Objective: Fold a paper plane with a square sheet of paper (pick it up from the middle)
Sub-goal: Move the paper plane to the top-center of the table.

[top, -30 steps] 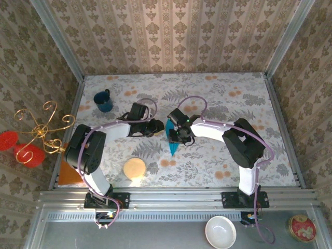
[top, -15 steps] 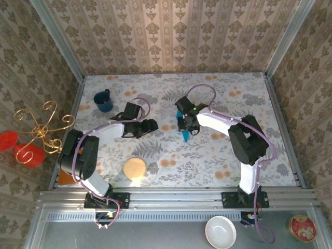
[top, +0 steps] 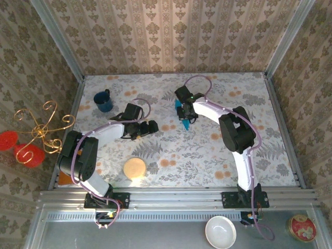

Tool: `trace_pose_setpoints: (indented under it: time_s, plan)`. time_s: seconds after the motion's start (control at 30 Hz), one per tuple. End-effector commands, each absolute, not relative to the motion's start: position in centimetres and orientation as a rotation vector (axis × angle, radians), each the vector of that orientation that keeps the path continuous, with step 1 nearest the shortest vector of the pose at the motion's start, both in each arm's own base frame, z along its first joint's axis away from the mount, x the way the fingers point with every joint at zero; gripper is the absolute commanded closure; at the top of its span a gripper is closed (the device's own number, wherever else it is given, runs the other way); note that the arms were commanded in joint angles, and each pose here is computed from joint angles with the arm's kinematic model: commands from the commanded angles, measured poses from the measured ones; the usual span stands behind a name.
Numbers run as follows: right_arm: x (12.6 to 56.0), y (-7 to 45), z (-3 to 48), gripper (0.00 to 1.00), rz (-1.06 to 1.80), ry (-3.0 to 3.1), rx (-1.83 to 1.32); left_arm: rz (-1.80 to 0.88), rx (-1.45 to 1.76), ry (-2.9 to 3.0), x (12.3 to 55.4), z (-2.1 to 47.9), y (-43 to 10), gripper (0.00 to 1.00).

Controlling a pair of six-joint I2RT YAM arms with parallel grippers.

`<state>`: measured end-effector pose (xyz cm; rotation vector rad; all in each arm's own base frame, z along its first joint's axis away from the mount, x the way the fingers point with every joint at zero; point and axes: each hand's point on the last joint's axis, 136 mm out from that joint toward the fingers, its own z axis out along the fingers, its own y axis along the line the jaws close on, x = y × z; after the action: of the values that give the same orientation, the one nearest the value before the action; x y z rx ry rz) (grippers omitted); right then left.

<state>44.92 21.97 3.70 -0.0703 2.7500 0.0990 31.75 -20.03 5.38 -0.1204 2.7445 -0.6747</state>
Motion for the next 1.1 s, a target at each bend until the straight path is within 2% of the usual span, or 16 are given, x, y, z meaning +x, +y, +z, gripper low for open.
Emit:
trace_pose_setpoints:
  time_s: [0.0,0.47,1.07]
  plan:
    - [45.1,21.1,3.1,0.78,0.035,2.774,-0.066,-0.639,-0.091,2.757,31.5,5.4,-19.7,0.05]
    - [44.6,20.1,0.3,0.67,-0.069,2.821,-0.037,-0.623,-0.080,2.766,31.5,5.2,-19.7,0.00]
    - [45.6,19.3,-1.7,0.57,-0.161,2.824,0.091,-0.578,-0.089,2.764,31.7,5.6,-19.2,0.00]
